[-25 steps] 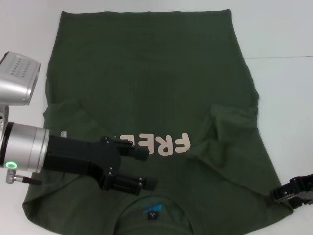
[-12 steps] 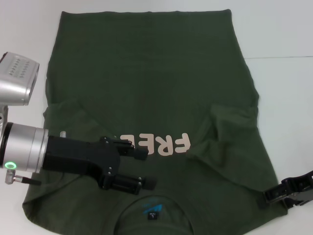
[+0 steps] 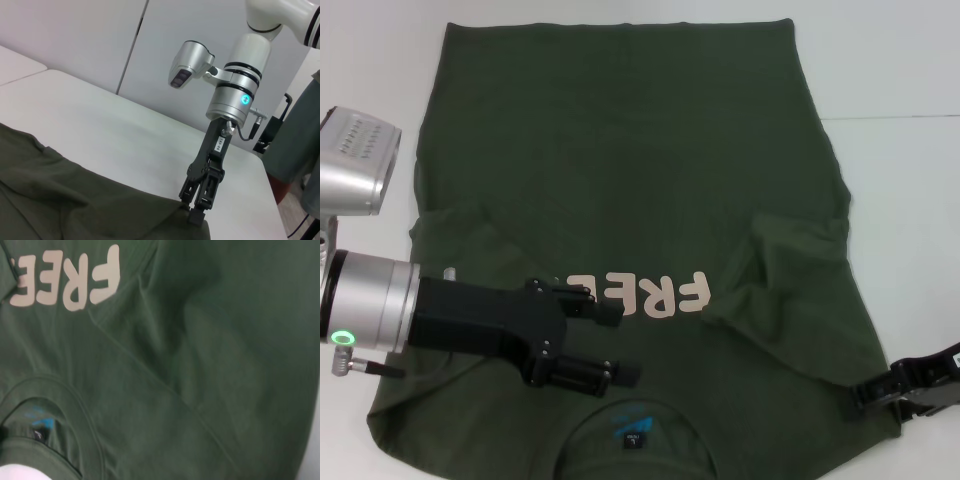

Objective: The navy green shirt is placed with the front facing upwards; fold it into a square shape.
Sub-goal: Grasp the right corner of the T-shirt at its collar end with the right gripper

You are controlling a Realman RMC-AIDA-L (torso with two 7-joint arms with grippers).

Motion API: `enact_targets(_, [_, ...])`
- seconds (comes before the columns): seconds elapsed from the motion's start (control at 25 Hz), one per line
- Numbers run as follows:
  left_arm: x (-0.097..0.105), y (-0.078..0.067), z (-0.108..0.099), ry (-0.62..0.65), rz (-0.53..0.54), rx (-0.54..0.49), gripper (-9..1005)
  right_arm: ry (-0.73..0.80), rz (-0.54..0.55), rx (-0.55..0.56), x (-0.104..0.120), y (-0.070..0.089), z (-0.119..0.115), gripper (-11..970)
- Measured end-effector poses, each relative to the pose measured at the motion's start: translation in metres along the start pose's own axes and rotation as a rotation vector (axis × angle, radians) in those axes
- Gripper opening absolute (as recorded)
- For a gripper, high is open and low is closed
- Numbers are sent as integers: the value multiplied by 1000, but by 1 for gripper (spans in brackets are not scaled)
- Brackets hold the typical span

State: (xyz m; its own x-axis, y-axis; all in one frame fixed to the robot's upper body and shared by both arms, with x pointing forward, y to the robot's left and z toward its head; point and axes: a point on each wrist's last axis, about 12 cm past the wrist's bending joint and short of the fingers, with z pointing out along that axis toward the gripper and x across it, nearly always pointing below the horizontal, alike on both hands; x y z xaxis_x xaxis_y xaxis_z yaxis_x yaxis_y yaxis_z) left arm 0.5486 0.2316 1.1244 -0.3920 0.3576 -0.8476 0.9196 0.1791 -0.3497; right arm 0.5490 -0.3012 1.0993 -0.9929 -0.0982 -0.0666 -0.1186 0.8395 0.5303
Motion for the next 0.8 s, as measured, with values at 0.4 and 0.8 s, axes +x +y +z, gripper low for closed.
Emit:
enact_targets(0.4, [0, 0, 0, -1, 0, -3, 846, -19, -10, -18, -4, 4, -1, 858])
enact_targets(0.8, [0, 1, 1, -2, 0, -9, 846, -54, -7, -44, -8, 4, -11, 846])
